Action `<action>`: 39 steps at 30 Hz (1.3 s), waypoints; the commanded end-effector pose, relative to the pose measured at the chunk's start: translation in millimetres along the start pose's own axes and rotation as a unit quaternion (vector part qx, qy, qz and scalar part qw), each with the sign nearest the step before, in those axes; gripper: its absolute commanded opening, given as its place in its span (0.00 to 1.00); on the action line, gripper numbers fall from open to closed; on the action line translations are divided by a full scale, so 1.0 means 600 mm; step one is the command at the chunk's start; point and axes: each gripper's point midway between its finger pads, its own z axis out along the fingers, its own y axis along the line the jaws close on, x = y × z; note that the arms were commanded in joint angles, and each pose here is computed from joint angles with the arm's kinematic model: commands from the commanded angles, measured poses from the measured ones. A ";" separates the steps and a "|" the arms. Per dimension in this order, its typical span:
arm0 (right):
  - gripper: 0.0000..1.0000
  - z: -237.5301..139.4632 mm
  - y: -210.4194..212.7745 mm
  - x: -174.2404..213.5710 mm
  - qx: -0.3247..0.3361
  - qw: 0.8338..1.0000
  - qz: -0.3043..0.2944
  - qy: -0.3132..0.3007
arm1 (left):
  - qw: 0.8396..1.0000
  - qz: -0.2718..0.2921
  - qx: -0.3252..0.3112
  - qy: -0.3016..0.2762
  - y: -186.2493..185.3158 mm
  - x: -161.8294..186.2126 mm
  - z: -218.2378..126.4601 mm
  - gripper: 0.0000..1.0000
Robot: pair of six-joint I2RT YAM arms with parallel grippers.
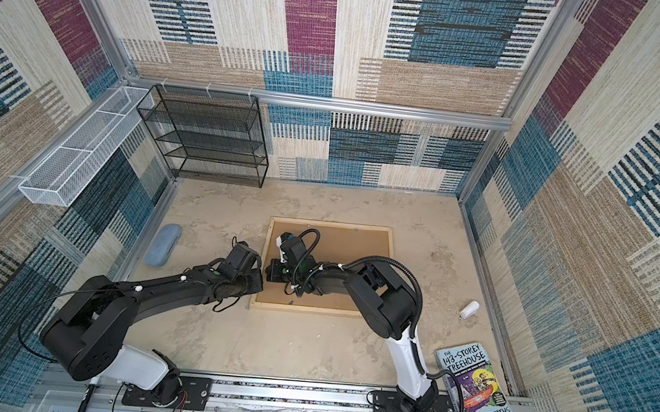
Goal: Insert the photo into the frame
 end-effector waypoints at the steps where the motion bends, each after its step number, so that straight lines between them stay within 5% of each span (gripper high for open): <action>1: 0.00 0.006 -0.060 0.040 0.075 0.996 0.011 0.040 | 0.999 -0.033 -0.006 0.025 0.007 0.023 0.005 0.12; 39: 0.00 0.000 -0.052 0.042 0.056 0.998 0.027 0.021 | 0.999 -0.014 -0.013 0.028 0.030 0.025 0.001 0.14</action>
